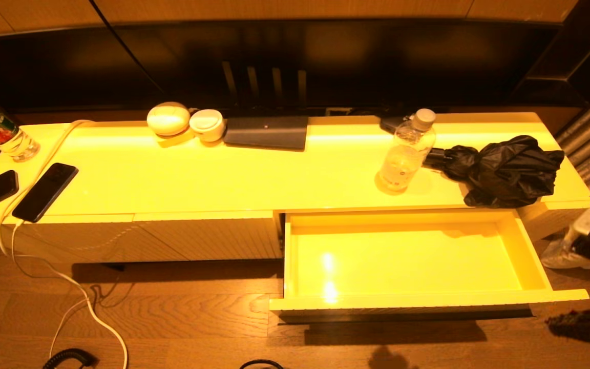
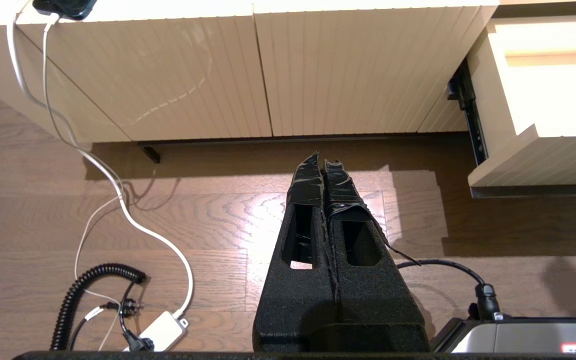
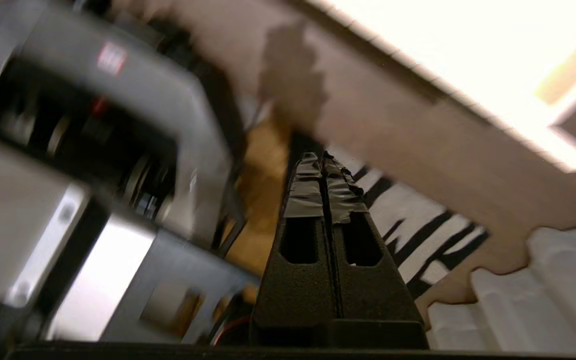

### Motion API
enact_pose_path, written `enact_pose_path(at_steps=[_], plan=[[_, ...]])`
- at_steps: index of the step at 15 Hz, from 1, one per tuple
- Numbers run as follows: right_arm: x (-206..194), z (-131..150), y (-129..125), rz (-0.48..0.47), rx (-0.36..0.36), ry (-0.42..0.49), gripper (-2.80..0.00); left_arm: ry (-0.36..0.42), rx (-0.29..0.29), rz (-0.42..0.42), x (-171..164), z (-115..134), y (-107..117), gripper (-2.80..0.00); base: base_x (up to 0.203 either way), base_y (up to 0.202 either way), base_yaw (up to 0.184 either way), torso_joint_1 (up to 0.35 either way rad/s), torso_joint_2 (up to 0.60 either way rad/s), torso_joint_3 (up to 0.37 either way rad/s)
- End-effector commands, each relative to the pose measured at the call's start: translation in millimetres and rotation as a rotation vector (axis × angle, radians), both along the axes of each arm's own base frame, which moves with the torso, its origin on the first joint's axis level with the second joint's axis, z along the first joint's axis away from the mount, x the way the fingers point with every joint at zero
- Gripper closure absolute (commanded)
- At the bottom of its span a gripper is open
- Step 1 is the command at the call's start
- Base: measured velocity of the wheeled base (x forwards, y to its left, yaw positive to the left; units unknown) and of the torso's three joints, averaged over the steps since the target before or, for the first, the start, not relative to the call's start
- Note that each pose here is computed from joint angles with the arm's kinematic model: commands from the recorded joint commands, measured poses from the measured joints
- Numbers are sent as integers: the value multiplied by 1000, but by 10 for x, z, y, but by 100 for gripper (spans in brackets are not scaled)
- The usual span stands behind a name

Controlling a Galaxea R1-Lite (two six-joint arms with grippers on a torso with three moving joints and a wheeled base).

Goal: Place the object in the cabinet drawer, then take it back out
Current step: Close the drawer

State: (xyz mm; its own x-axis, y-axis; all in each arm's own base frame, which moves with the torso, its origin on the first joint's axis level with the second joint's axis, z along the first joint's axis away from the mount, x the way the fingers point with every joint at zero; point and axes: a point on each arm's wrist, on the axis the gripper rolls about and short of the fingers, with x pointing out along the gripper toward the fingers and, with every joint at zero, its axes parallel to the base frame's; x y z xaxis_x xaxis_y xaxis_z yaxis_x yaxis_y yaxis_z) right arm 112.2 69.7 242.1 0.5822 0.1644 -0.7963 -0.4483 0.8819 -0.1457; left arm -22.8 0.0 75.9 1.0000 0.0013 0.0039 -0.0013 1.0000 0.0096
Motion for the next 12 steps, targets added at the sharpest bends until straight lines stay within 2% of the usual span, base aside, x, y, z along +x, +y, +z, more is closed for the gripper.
enact_pose_path(at_steps=[1,2,6,7,10,12], plan=[[-82,-231,124,122,-25,114,0,2,0,0,1,-5,0,0,0,0,0,0,0,0],[-95,-324,179,171,-31,167,0,1,0,0,1,-4,0,0,0,0,0,0,0,0],[-11,-626,292,213,-84,328,0,1,0,0,1,-4,0,0,0,0,0,0,0,0],[20,-666,322,214,-94,350,0,1,0,0,1,-4,0,0,0,0,0,0,0,0],[31,-797,412,270,-59,381,0,1,0,0,1,-4,0,0,0,0,0,0,0,0],[89,-949,501,281,-75,403,0,1,0,0,1,-4,0,0,0,0,0,0,0,0]])
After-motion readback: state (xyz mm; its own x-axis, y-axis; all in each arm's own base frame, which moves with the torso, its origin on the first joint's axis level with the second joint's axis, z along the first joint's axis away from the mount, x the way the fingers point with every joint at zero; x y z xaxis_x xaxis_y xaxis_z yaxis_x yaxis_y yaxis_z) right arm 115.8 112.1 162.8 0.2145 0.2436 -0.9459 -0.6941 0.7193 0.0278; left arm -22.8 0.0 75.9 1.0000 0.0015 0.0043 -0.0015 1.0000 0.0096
